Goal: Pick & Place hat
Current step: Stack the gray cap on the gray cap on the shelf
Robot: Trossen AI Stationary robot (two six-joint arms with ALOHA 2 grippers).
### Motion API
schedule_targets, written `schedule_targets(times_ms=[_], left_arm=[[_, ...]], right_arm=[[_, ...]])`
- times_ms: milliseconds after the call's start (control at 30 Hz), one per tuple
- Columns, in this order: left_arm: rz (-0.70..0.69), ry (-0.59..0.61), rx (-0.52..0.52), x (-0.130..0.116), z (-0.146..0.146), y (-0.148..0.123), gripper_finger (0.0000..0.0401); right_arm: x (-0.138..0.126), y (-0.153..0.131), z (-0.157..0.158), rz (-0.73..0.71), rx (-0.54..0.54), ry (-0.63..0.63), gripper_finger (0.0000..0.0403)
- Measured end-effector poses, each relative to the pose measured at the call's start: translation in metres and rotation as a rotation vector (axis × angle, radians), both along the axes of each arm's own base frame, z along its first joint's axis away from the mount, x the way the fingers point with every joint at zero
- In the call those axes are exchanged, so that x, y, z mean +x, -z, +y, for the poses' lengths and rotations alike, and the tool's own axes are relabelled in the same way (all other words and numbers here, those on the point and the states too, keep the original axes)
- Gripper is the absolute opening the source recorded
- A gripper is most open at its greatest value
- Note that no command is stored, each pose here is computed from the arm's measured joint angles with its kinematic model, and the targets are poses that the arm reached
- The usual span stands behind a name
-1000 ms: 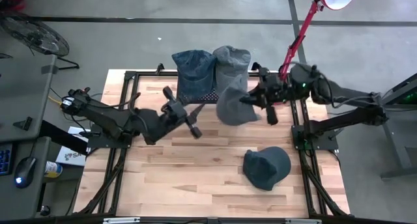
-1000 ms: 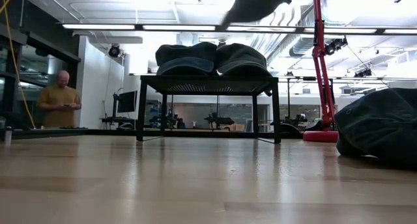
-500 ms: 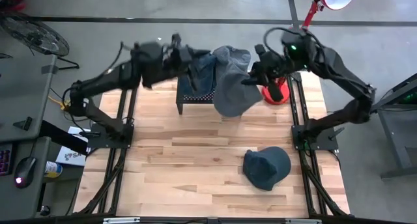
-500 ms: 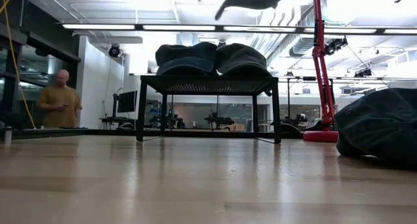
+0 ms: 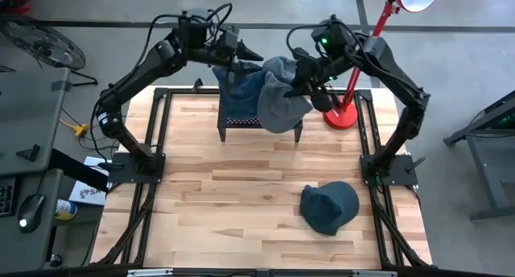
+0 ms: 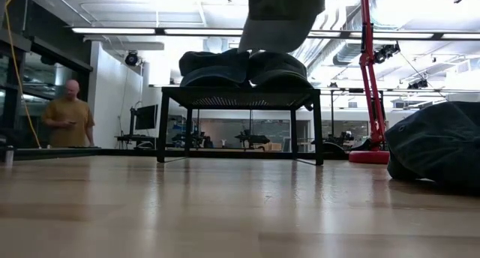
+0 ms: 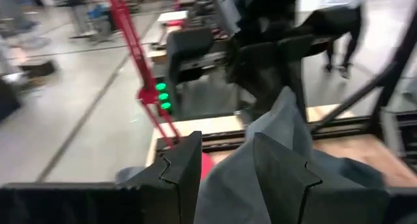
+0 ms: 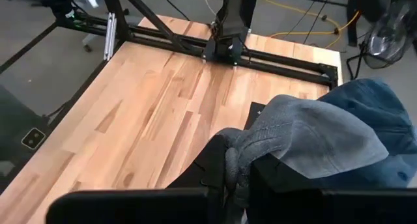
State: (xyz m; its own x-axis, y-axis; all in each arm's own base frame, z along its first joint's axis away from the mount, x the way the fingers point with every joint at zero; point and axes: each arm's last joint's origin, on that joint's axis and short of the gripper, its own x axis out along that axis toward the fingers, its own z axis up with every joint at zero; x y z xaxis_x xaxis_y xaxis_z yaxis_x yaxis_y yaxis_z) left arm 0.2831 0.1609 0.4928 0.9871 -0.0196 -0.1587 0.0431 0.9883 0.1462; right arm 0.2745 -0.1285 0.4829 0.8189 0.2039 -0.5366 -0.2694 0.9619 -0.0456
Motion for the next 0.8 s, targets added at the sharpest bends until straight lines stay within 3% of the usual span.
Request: schedule_targets(times_ms=[333,800], left_arm=[[0.001,0.283,-0.076,0.016,0.017,0.02,0.0135],[0.018,0.313,-0.081,0.019,0.018,0.026,0.0135]], right_arm=[[0.011,0.006,-0.004,0.009,0.04,-0.031,0.0019],[0.02,0.003,0.013,-0.025,0.058,-0.092,0.0019]])
